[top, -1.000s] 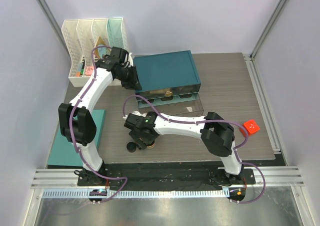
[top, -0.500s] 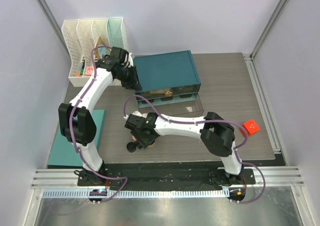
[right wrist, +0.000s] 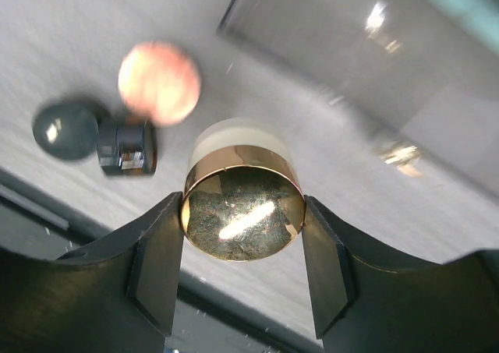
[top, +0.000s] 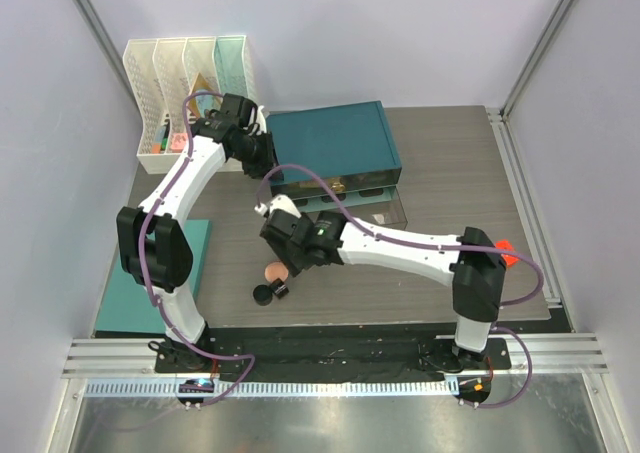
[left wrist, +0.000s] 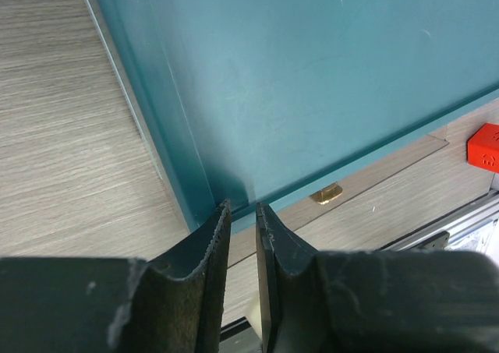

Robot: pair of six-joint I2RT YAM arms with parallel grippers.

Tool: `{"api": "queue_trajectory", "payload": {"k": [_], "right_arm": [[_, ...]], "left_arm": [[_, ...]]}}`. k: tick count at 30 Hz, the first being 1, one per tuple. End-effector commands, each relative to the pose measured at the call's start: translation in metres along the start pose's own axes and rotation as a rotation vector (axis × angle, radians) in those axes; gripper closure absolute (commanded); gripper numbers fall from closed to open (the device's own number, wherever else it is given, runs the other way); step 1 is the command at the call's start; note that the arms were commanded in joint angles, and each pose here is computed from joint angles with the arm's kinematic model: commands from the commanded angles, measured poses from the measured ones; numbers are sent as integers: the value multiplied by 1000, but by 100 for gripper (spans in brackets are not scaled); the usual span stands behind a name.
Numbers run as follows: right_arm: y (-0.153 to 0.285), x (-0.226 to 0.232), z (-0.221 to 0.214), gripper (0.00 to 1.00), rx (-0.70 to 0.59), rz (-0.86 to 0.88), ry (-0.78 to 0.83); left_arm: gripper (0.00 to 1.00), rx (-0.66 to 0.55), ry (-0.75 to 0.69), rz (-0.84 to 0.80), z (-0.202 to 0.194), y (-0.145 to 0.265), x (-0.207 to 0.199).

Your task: Organize the makeup

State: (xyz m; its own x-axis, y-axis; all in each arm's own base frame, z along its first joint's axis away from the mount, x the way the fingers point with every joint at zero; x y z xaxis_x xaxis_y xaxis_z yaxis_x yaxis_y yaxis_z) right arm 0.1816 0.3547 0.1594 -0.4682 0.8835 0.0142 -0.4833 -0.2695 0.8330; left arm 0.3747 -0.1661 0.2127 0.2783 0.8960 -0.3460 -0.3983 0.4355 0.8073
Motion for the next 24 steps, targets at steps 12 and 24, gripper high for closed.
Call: {"api": "queue_trajectory", "payload": {"k": [12,24], "right_arm": [[-19,-87,93,99,-144,-115,-265],[-57,-91,75,78,-17,-159,-287]], "left_arm": [[77,221,3,188,-42,-17,41],[77,230,-9,200,-42,-18,43]]}}
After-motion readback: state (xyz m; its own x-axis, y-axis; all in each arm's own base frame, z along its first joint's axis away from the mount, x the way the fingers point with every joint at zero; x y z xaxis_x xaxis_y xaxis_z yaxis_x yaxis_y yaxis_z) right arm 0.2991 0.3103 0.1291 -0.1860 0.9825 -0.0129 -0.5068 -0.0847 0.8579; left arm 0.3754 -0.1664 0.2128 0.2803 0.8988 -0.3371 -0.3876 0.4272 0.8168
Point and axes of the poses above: each gripper's point midway between its finger pads, its own y axis back along the fingers, its own x axis along the line the jaws close on, z = x × y, the point moved 4 cm from there along y, back along the fingers, and after that the axes turned 13 degrees about -y, right-handed, at the moved point
